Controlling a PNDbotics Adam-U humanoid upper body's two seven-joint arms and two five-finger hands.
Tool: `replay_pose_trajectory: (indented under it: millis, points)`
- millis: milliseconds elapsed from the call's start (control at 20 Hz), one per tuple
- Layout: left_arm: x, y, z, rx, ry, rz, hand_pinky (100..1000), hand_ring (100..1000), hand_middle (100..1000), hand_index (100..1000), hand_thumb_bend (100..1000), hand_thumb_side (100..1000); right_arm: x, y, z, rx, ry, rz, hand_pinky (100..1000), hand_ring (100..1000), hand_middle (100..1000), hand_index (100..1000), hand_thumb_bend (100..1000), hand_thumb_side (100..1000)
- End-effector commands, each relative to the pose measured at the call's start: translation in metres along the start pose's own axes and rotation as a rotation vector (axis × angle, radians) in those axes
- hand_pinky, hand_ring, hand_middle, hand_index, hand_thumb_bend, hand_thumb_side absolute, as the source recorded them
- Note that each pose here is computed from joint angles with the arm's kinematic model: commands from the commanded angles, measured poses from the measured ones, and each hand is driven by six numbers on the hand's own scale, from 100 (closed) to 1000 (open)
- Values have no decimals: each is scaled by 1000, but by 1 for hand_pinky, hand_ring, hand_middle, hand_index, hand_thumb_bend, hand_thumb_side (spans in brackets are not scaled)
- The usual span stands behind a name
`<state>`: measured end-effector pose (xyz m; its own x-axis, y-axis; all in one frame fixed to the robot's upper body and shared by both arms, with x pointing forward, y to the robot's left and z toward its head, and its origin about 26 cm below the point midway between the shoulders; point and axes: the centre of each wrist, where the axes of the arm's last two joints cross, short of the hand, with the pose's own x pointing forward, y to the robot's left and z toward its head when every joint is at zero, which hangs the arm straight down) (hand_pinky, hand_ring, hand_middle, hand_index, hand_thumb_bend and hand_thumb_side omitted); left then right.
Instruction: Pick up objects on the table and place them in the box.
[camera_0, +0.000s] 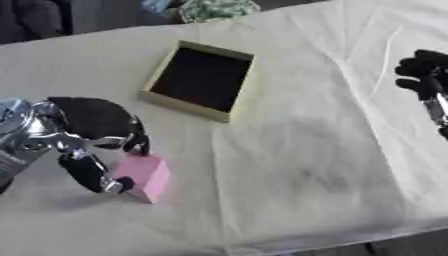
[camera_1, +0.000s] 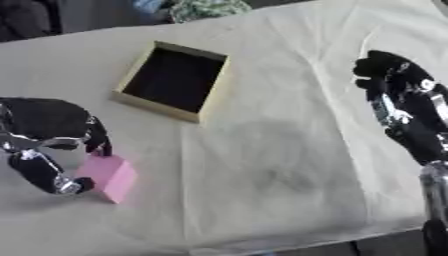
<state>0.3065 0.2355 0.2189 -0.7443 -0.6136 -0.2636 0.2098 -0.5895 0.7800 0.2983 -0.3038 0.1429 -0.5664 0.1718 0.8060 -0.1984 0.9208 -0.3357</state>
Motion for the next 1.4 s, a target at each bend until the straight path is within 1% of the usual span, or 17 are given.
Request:
replay_pose_trajectory:
  millis: [50,200,300,550,700,800,950,1400]
  points:
    - [-4,11,22,10,52,-45,805,639,545,879,487,464,8,-4,-3,5,-21,22,858,858,789,878,100,408]
    - [-7,12,28,22,61,-47,806,642,550,881,496,473,7,-4,-2,4,-20,22,859,858,789,878,100,409]
    - [-8,12,29,33,61,-39,806,651,576,883,499,474,7,-4,-2,4,-19,22,859,858,789,878,100,410]
    - [-4,11,24,47,54,-9,801,669,616,885,495,468,8,-4,-2,5,-20,20,859,858,789,878,100,410]
    - [-2,9,17,57,55,15,800,679,627,886,489,461,8,-4,-3,5,-20,19,859,858,789,878,100,411]
    - [-3,8,12,69,56,25,809,705,660,889,484,458,7,-3,-3,6,-19,19,859,858,789,878,100,412]
    - [-4,5,3,85,59,29,818,723,681,893,481,456,7,-3,-3,7,-20,17,859,858,789,878,100,413]
    - [-9,-7,-21,78,56,38,824,735,712,901,477,443,8,-3,-3,10,-23,15,859,858,789,878,100,414]
